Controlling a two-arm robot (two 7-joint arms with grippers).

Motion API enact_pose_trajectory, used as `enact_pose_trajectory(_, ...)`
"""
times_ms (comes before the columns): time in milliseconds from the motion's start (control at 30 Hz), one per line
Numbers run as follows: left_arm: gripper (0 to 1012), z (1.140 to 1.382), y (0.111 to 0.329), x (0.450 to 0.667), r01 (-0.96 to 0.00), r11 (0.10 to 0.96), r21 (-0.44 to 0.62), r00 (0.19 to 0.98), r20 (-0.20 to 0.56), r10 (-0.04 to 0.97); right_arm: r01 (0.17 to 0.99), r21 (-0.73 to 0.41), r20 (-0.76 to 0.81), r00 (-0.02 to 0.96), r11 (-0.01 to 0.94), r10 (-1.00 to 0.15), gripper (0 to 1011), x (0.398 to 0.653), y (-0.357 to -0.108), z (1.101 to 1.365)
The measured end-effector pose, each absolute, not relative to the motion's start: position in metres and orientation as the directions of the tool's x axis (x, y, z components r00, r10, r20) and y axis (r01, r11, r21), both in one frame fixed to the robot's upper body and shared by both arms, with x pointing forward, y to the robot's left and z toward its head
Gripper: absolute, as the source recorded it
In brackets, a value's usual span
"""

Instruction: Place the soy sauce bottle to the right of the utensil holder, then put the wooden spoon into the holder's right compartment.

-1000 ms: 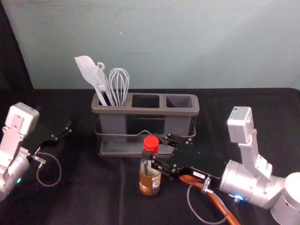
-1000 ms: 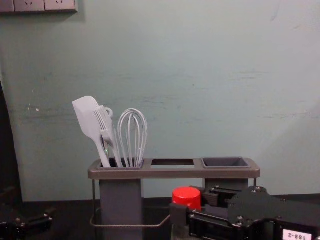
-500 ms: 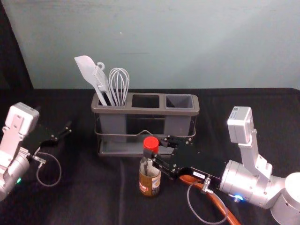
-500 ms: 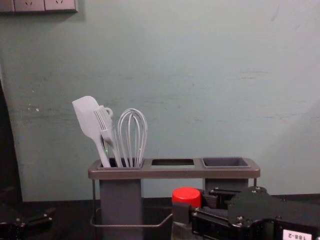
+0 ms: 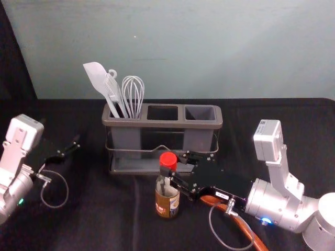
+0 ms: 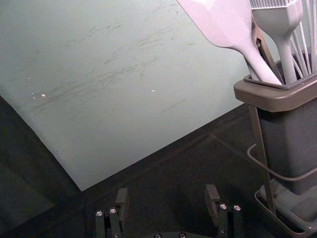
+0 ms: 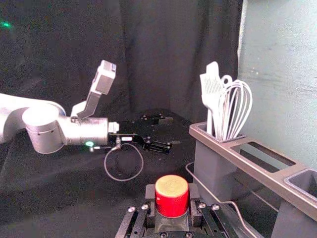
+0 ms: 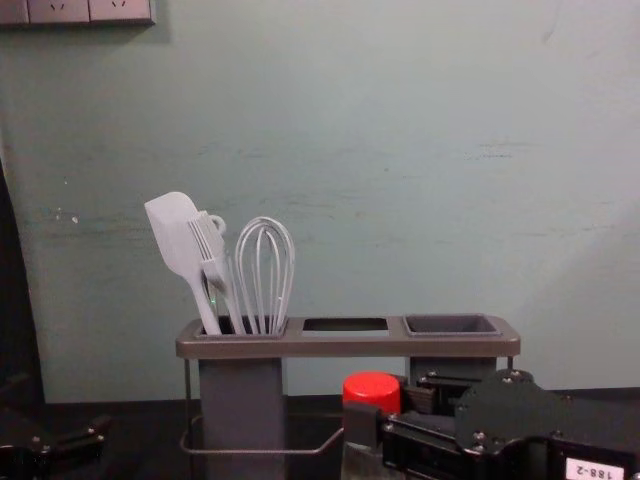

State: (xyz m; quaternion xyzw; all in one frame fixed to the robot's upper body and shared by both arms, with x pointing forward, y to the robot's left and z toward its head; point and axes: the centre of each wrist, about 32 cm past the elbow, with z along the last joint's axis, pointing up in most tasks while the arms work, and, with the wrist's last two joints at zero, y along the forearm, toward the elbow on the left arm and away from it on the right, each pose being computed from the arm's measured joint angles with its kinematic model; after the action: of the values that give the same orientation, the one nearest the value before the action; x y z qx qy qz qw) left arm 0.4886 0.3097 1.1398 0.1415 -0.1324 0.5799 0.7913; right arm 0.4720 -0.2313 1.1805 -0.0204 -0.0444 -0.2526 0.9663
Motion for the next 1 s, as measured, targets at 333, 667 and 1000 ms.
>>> enact_pose_trajectory(333,1012,1.140,0.310,0.489,-0.955,0.287,0.070,0.292,0.374,0.880,0.524,0.013,0.052,0.850,0.852,-0.524,390,0.452,-0.242,1.193)
enact_pose_trajectory(667,1011,1.140,0.310,0.489,-0.955,0.287,0.070,0.292,0.374,0.880,0.554,0.008,0.081,0.830,0.833,-0.553,390,0.399,-0.282,1.216)
enact_pose_trajectory(1000,1011,1.140,0.310,0.489,-0.955,0.287,0.070,0.292,0.374,0.880,0.660,-0.002,0.099,0.748,0.751,-0.657,388,0.376,-0.329,1.219)
